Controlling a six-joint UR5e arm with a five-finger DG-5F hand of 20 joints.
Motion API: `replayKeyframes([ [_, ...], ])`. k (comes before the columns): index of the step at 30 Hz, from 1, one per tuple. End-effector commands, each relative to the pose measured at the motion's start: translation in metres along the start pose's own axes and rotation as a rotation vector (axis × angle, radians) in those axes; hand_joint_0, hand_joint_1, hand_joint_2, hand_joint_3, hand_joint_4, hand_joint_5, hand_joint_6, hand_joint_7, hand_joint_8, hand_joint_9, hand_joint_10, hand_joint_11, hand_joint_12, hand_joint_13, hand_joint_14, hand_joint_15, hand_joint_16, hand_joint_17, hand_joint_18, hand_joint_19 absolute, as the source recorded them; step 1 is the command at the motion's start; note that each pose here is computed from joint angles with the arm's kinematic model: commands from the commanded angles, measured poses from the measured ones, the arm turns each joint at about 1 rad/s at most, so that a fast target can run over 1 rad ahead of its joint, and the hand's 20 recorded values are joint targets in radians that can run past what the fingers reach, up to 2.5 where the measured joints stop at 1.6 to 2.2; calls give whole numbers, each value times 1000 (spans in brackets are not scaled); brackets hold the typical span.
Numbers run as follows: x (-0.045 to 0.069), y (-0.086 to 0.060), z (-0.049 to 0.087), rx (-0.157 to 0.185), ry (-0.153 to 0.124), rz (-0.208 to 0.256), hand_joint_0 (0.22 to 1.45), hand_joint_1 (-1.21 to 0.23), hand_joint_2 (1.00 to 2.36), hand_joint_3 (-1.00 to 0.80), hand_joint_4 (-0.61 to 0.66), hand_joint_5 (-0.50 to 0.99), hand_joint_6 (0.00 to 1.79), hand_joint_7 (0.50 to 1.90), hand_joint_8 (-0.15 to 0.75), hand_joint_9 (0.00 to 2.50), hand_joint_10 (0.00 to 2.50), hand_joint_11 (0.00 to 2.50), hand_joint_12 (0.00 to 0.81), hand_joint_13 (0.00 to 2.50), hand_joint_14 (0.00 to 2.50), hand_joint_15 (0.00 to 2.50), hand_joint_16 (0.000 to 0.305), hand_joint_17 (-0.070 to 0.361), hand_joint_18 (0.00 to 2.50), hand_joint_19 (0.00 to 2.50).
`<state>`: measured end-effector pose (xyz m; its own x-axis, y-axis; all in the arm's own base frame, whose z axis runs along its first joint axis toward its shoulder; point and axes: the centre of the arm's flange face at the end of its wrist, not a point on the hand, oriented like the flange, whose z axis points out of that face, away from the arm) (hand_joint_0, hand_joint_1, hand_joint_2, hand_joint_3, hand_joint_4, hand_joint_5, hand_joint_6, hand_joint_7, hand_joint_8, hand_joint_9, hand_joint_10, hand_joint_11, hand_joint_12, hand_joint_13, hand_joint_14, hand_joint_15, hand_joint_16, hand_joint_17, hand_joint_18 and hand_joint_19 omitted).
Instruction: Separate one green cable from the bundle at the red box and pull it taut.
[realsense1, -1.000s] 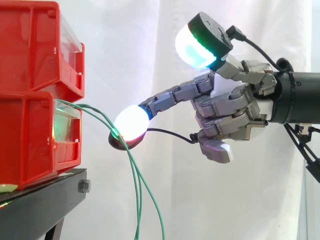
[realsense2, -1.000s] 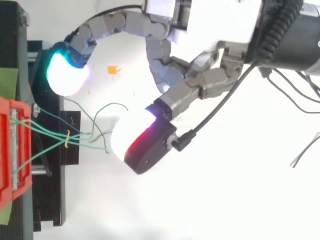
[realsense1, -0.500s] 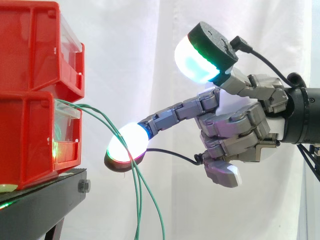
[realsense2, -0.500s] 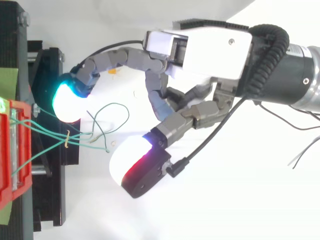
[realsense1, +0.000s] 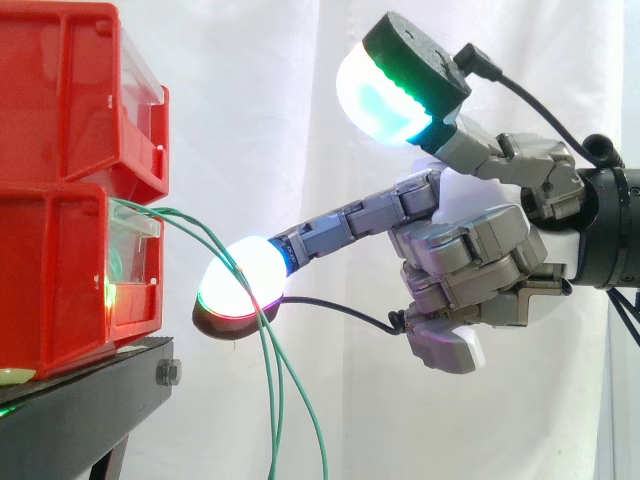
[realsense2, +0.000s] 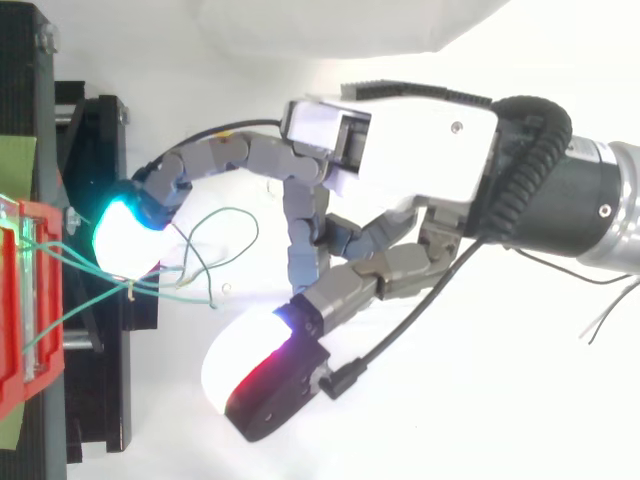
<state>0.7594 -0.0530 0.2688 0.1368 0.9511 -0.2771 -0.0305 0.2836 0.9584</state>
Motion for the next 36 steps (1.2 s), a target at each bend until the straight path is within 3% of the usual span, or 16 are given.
replayKeyframes([
  [1,10,-17,1,21,11,1,326,-642,1000,-500,401,-15,502,667,389,1787,12,1552,552,1640,1282,1087,107,241,2103,531],
  [2,11,-18,1,21,11,2,327,-641,1000,-500,402,-15,502,665,394,1784,13,1548,551,1640,1279,1089,106,239,2103,539],
  [3,12,-33,3,30,14,6,327,-639,1000,-500,400,-15,502,663,386,1783,14,1530,553,1639,1262,1089,107,241,2102,531],
  [4,12,-33,3,30,14,6,326,-640,1000,-500,399,-15,502,664,391,1782,14,1526,546,1638,1253,1094,107,241,2097,532],
  [5,16,-46,10,12,21,20,327,-638,1000,-500,399,-15,502,664,393,1780,14,1540,546,1638,1251,1096,107,240,2096,530],
  [7,16,-42,13,-7,23,31,327,-638,1000,-500,399,-16,502,666,391,1779,13,1523,547,1639,1245,1099,107,240,2090,530],
  [9,15,-34,19,-54,24,45,326,-639,1000,-500,397,-16,502,668,393,1779,15,1523,547,1640,1240,1100,107,240,2086,533],
  [13,14,-33,18,-34,30,43,328,-637,1000,-500,396,-16,502,678,391,1779,15,1523,554,1641,1235,1100,106,239,2077,534],
  [22,12,-22,23,-32,28,43,364,-608,1000,-500,393,-3,503,737,357,1821,19,1534,528,1631,1218,1106,103,231,2050,569],
  [28,12,-23,21,-8,38,42,445,-501,1000,-500,354,20,503,779,292,1864,19,1459,469,1612,1187,1175,94,211,1977,624],
  [34,12,-25,19,15,45,49,493,-347,1000,-500,313,42,504,797,256,1924,28,1259,440,1610,1138,1225,88,198,1936,651],
  [36,12,-25,19,15,45,49,507,-237,1000,-500,291,56,504,823,249,1947,25,1106,423,1614,1108,1239,87,195,1923,667],
])
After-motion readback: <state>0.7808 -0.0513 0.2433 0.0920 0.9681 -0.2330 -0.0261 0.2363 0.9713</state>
